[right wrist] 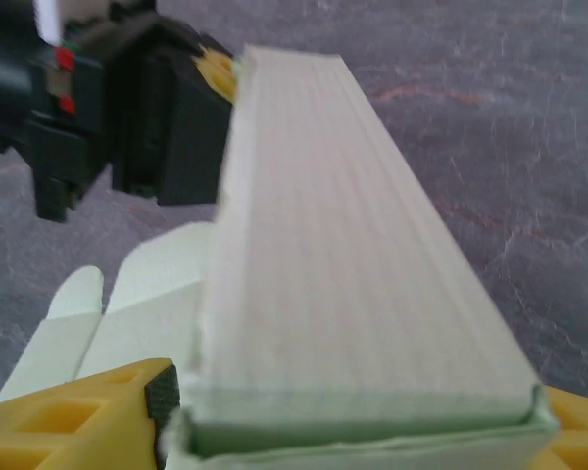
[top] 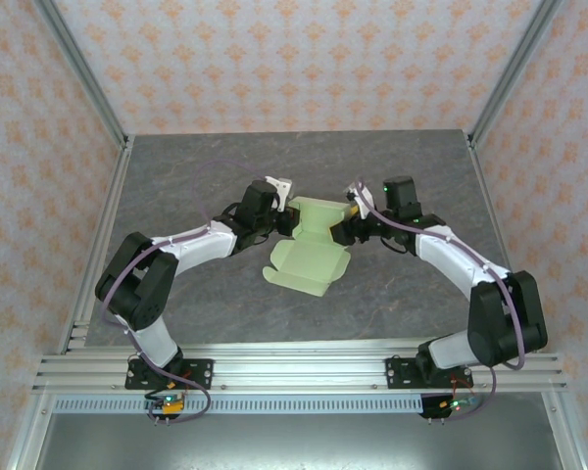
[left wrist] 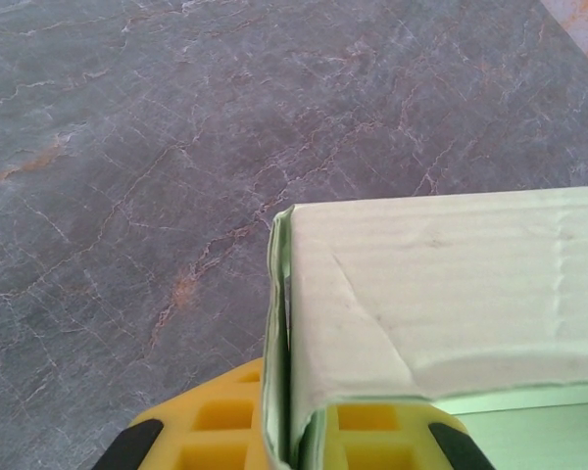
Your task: Fold the paper box
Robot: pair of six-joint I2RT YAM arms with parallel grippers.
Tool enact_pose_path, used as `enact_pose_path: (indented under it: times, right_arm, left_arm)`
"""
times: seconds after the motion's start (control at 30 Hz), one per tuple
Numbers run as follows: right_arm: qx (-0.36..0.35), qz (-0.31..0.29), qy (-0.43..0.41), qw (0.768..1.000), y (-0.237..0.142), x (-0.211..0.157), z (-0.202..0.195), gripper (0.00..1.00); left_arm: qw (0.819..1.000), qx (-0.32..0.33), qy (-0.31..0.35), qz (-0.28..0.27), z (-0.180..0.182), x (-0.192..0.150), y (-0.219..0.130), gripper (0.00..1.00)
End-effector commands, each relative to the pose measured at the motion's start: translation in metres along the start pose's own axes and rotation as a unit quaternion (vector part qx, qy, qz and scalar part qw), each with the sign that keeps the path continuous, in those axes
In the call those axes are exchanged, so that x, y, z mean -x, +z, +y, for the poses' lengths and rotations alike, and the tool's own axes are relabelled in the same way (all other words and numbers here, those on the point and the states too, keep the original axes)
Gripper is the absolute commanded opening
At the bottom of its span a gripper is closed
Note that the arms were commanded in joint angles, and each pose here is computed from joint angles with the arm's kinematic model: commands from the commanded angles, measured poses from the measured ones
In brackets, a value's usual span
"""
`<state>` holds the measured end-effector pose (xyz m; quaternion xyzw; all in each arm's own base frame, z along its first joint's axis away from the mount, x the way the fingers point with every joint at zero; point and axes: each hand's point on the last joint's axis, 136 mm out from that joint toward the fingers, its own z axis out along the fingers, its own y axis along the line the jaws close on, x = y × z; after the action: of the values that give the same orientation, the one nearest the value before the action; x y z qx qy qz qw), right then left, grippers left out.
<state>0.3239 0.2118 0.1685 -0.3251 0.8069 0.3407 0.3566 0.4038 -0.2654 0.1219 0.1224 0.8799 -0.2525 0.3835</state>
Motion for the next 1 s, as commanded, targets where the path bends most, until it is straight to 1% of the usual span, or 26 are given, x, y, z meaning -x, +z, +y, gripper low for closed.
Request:
enact_pose_path:
  times: [0.0,0.1,0.2,0.3,0.4,0.47,0.5,0.57,0.63,0.77,0.9,0.97]
  right_arm:
    - [0.034,-0.029,-0.017,0.999,-0.008,0.02,0.012,0.68]
    - [0.035,-0.026,-0.021,0.999,-0.008,0.022,0.011,0.64]
    - [0.025,-0.02,-0.012,0.999,-0.004,0.022,0.005,0.51]
    - [0.0,-0.034,0.004,0.999,-0.001,0.023,-0.007,0.48]
    - [-0.017,-0.05,0.014,0.999,-0.001,0.029,-0.012,0.47]
    - [-0.02,-0.061,0.022,0.998,-0.003,0.031,-0.013,0.48]
    - [-0.021,-0.066,0.024,0.997,-0.004,0.031,-0.013,0.52]
    - [-0.028,-0.073,0.03,0.996,-0.006,0.031,-0.013,0.64]
    - [-0.026,-0.074,0.034,0.996,-0.01,0.03,-0.008,0.7]
    - [-0.018,-0.083,0.058,0.995,-0.02,0.026,0.003,0.71]
    - [-0.006,-0.062,0.064,0.996,-0.016,0.008,0.007,0.69]
    - [0.009,-0.064,0.07,0.995,-0.013,0.006,0.009,0.69]
  left_arm:
    - [1.0,-0.012,0.008,-0.008,-0.004,0.007,0.001,0.0]
    - [1.0,-0.01,0.011,-0.01,-0.003,0.005,-0.001,0.0]
    - [1.0,-0.014,0.009,-0.013,-0.004,0.005,-0.002,0.0]
    - [1.0,-0.015,0.014,-0.006,-0.005,0.003,-0.001,0.0]
    - [1.0,0.001,0.014,-0.017,0.001,0.005,-0.004,0.0]
    - [1.0,0.0,0.017,-0.015,0.001,0.006,-0.003,0.0]
    - [1.0,-0.001,0.019,-0.009,0.0,0.005,-0.002,0.0]
    - [1.0,0.005,0.021,0.0,0.003,0.002,0.001,0.0]
    - [1.0,0.016,0.02,0.0,0.007,0.0,0.002,0.0]
    - [1.0,0.01,0.024,0.008,0.006,-0.005,0.006,0.0]
    - [1.0,0.001,0.026,0.0,0.003,-0.001,0.006,0.0]
    - [1.0,-0.009,0.027,0.001,-0.001,0.0,0.006,0.0]
